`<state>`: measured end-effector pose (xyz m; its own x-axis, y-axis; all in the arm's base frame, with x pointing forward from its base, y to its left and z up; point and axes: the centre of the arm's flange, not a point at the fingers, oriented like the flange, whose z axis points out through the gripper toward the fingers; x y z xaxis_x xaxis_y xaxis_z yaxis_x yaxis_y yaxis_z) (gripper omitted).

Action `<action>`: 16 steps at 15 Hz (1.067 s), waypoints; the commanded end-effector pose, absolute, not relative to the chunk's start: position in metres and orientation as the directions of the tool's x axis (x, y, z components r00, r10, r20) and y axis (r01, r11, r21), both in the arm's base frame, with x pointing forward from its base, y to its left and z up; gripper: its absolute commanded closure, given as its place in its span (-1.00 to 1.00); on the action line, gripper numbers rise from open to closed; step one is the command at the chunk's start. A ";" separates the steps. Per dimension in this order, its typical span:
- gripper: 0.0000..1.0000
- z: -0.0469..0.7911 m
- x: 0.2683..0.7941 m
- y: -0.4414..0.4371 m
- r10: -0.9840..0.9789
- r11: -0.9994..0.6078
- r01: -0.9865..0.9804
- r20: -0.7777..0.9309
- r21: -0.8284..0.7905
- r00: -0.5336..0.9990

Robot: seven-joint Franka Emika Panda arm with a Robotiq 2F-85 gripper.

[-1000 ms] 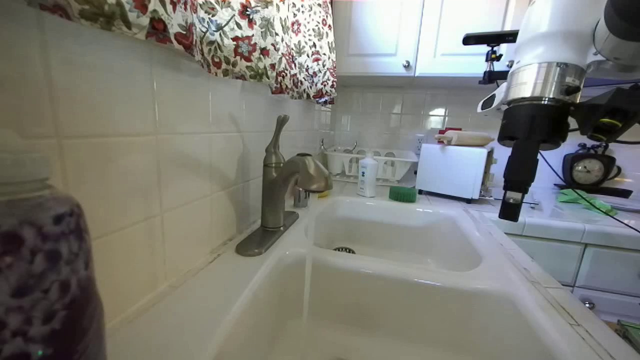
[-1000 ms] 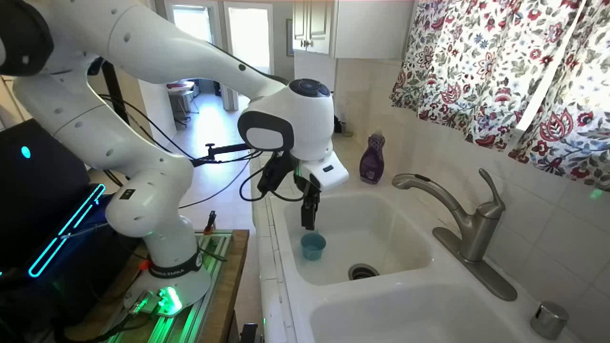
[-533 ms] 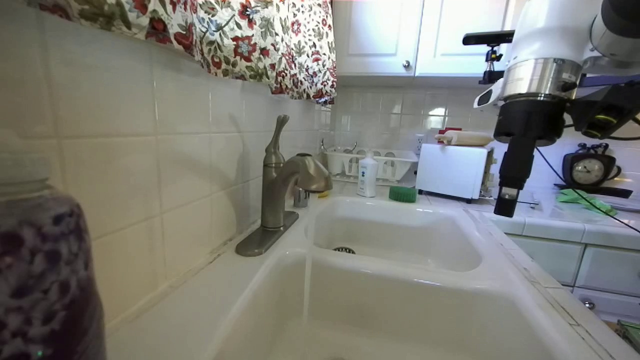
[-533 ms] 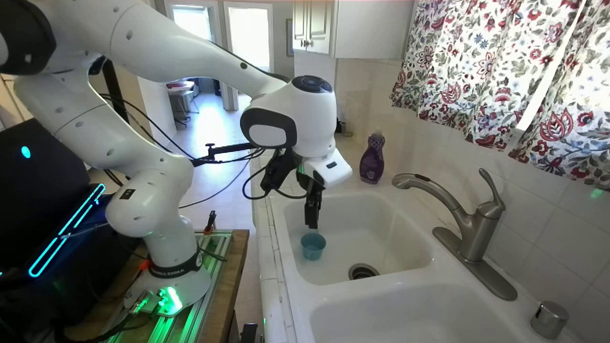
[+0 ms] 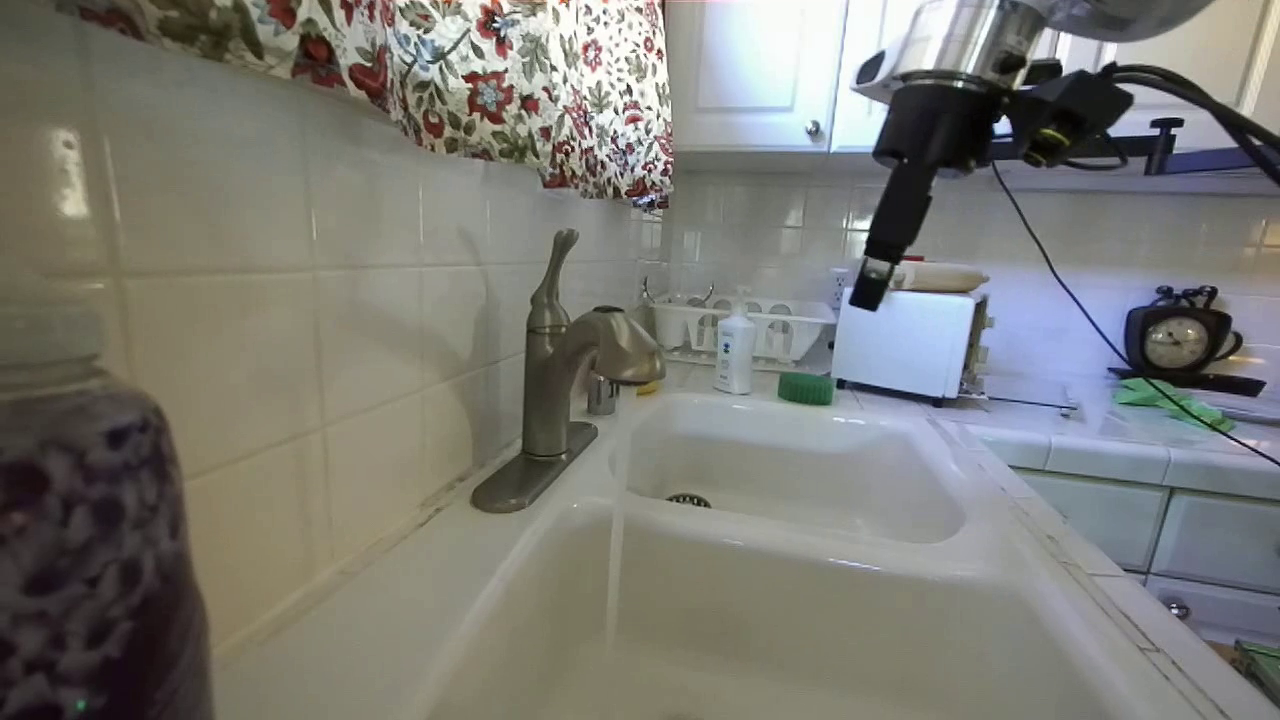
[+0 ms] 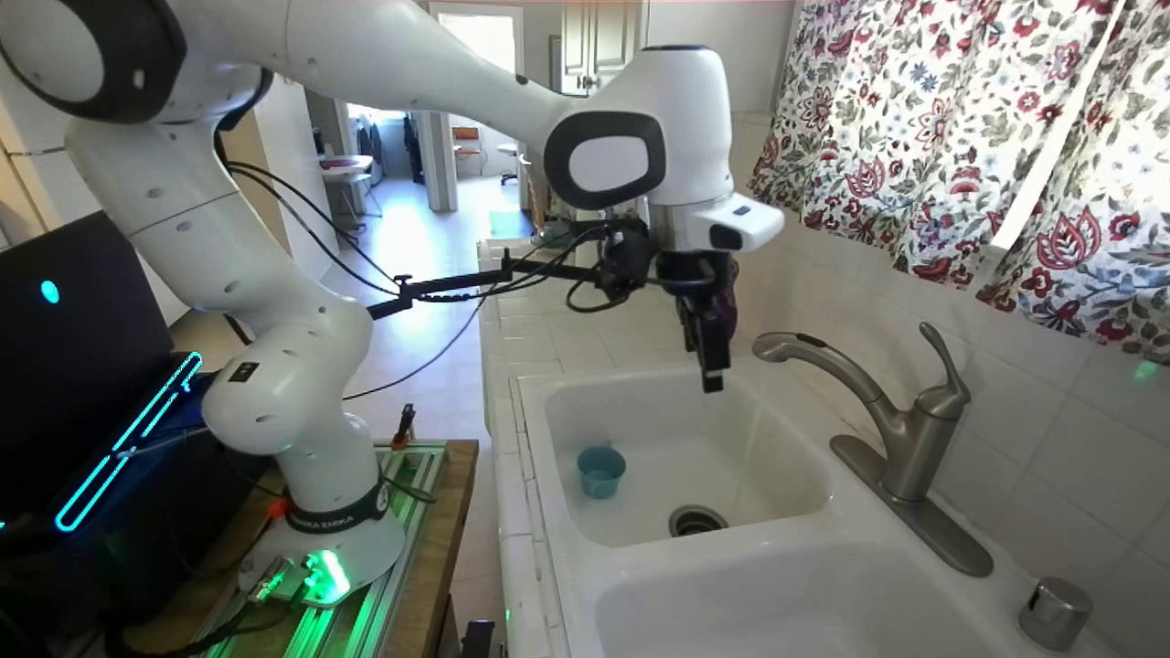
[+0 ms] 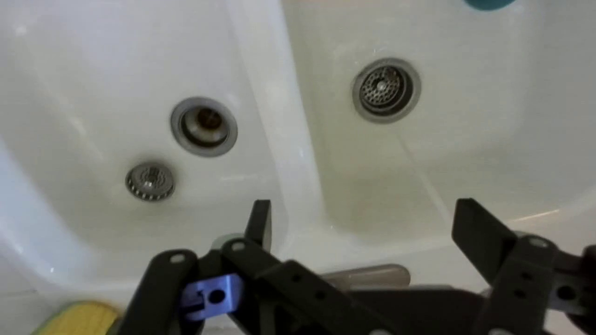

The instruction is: Open the tap

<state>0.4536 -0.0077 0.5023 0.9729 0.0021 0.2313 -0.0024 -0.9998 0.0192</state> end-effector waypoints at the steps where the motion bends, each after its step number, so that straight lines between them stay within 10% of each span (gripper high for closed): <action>1: -1.00 0.535 0.525 0.002 0.115 -0.984 0.070 0.284 0.161 0.952; 12: -1.00 0.576 0.633 0.075 0.429 -0.866 0.237 0.411 0.440 0.804; 13: -0.50 0.574 0.637 0.080 0.447 -0.855 0.240 0.419 0.459 0.791; 16: -0.17 0.570 0.647 0.088 0.487 -0.832 0.256 0.428 0.492 0.761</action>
